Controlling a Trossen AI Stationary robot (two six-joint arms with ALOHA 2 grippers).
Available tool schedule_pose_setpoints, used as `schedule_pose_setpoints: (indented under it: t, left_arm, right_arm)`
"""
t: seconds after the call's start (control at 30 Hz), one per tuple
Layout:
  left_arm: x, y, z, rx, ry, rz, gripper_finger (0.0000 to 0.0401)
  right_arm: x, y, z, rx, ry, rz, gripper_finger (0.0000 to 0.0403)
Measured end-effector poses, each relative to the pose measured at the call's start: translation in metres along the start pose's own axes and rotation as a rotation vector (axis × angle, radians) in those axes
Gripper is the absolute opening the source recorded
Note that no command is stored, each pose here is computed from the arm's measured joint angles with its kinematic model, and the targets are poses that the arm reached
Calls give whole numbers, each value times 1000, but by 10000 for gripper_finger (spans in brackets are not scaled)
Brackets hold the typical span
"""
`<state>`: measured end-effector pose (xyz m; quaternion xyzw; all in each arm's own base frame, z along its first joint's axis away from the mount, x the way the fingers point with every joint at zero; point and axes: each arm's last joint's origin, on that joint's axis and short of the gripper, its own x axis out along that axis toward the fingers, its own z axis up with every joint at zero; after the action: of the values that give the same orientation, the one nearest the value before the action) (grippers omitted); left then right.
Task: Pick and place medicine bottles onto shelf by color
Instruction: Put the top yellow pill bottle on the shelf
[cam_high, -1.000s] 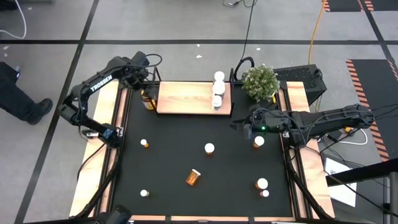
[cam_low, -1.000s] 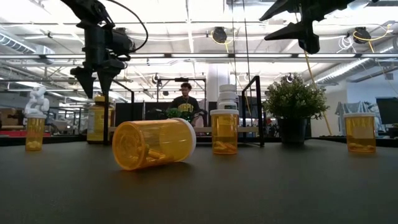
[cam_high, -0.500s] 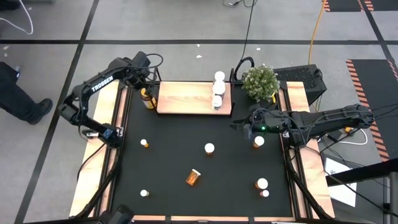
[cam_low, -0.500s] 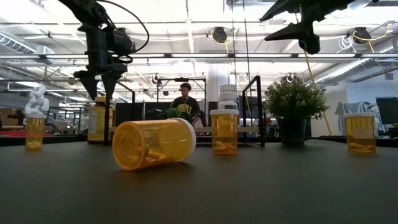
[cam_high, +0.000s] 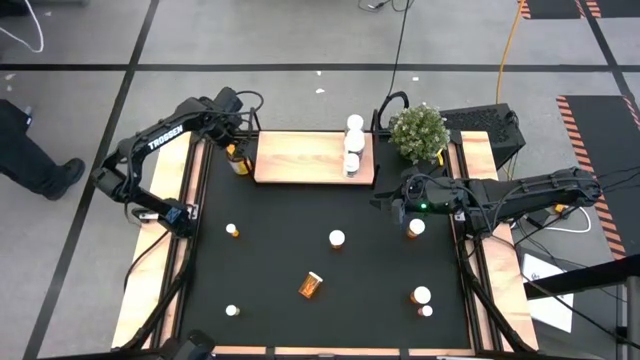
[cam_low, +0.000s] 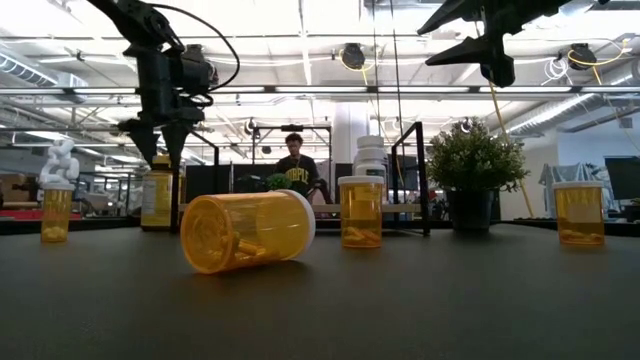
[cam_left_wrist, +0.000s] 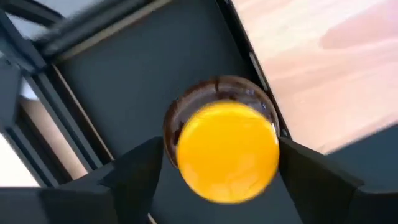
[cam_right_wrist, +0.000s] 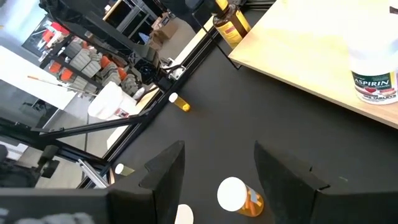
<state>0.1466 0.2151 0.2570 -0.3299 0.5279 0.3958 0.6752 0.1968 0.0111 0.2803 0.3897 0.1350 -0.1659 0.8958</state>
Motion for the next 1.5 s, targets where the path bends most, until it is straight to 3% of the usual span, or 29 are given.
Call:
schedule_pose_setpoints:
  t: [0.17,0.27,0.6,0.93,1.1,1.3,1.5]
  left_arm:
    - [-6,1,1,6,-21,15,236]
    - [-6,1,1,18,-20,14,217]
    - [-7,3,-6,46,48,50,246]
    - [-25,5,-24,-28,80,83,214]
    - [-55,6,-38,-48,47,79,234]
    - [-115,1,-54,-44,-36,55,218]
    - [-172,-16,-67,44,-160,-81,222]
  right_arm:
    - [0,0,0,0,0,0,186]
    - [0,0,0,0,1,0,186]
    - [0,0,0,-4,4,3,186]
    - [0,1,0,-24,19,19,186]
    - [0,3,0,-53,21,47,186]
    - [1,2,2,-84,45,81,186]
    - [0,9,7,-149,10,178,186]
